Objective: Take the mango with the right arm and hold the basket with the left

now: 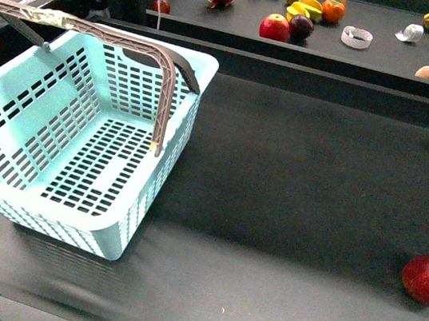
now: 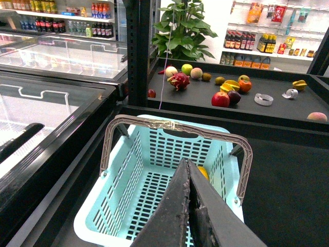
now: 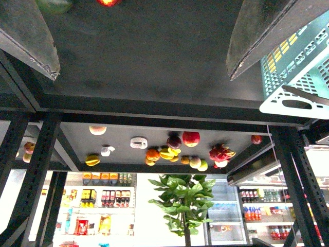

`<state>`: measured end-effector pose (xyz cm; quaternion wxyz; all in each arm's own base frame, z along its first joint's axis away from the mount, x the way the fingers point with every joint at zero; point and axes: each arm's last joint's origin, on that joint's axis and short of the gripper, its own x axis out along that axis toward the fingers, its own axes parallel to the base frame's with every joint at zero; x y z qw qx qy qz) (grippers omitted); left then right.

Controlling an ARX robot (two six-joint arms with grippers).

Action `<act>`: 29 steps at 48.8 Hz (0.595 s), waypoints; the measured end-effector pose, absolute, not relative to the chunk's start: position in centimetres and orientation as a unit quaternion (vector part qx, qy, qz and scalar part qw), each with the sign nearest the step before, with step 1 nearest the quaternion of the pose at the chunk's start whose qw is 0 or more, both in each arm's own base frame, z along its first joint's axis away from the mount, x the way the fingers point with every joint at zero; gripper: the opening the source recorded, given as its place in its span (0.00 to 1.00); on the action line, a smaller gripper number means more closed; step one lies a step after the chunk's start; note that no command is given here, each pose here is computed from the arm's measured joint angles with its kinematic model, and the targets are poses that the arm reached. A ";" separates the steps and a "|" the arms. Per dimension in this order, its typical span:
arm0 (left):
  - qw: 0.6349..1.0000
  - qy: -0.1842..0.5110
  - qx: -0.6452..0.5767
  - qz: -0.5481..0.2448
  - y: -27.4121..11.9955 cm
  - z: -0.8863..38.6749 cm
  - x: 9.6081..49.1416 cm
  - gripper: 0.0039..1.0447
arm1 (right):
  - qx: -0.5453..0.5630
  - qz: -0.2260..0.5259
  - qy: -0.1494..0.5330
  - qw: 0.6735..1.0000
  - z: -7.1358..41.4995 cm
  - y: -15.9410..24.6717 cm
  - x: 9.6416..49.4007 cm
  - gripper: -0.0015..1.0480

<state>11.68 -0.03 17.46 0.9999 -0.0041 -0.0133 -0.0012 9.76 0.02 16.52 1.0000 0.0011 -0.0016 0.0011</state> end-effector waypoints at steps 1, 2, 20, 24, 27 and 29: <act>1.000 -0.013 -0.004 -0.001 0.0 17.5 11.6 0.02 | 0.001 0.001 -0.002 1.000 16.5 0.0 9.8 0.92; 1.000 -0.013 -0.004 -0.001 0.0 17.5 11.5 0.02 | 0.001 0.001 -0.002 1.000 16.5 0.0 9.8 0.92; 1.000 -0.008 -0.004 -0.001 0.0 17.1 9.7 0.02 | 0.001 0.001 -0.002 1.000 16.5 0.0 9.8 0.92; 1.000 -0.010 -0.004 -0.001 0.0 17.1 9.7 0.02 | 0.001 0.001 -0.002 1.000 16.5 0.0 9.8 0.92; 1.000 -0.010 -0.004 -0.001 0.0 17.1 9.7 0.02 | 0.001 0.001 -0.002 1.000 16.5 0.0 9.8 0.92; 1.000 -0.010 -0.004 -0.001 0.0 17.1 9.7 0.02 | 0.001 0.001 -0.002 1.000 16.5 0.0 9.8 0.92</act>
